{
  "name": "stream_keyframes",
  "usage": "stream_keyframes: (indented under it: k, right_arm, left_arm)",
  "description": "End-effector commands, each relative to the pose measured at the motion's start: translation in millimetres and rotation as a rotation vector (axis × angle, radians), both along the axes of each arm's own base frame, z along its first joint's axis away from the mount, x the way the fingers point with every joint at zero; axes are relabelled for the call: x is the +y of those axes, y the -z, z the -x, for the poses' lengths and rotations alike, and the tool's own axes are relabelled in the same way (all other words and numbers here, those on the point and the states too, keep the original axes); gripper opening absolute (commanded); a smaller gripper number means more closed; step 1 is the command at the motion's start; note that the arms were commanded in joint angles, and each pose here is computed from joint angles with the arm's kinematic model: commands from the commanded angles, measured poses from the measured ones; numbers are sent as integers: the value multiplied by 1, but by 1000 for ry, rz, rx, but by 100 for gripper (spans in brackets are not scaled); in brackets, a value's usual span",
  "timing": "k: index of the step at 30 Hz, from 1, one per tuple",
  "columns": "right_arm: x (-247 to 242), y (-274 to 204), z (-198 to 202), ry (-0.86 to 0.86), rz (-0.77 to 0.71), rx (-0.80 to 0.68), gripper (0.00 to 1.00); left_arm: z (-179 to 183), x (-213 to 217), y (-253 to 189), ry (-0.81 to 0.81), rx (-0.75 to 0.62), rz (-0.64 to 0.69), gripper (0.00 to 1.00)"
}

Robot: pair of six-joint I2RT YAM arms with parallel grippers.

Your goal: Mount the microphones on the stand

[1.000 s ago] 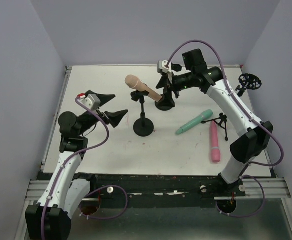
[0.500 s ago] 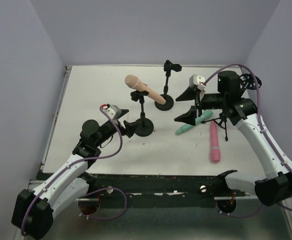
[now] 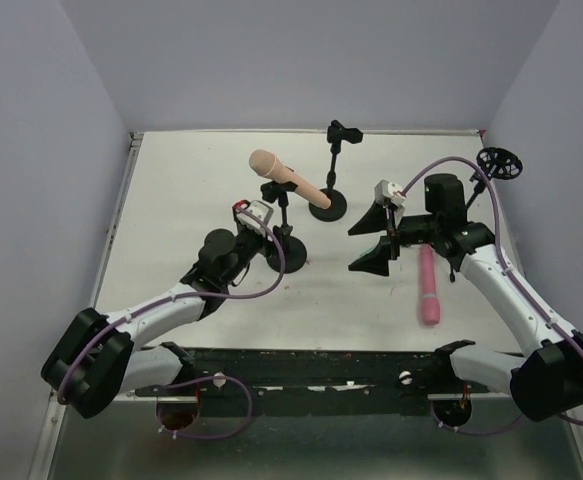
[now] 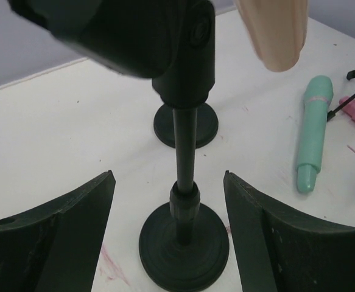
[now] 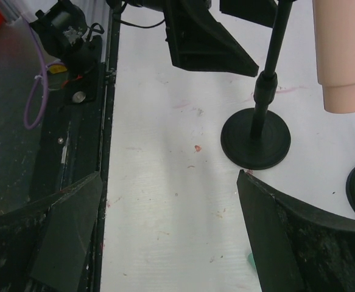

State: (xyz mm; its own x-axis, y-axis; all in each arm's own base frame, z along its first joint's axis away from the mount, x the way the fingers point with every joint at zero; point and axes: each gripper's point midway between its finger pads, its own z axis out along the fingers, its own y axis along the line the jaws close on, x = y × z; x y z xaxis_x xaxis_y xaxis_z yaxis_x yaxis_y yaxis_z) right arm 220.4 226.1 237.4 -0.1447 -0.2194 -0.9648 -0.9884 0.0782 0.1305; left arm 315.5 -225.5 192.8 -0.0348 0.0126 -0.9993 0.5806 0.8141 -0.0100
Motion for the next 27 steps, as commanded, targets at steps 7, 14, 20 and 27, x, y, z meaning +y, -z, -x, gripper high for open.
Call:
stream_keyframes:
  k: [7, 14, 20, 27]
  right_arm:
    - [0, -11, 3, -40, -26, -62, 100]
    - [-1, -9, 2, -39, -21, -55, 100]
    - [-2, -5, 0, -31, -11, -50, 100]
    - [-3, -2, -1, -32, -2, -44, 100]
  left_arm:
    - [-27, -18, -37, -85, -136, 90, 62]
    - [-34, -23, -40, -98, -151, 136, 44]
    - [-28, -27, -46, -58, -186, 144, 9]
    - [-47, 14, -81, -129, -253, 136, 0]
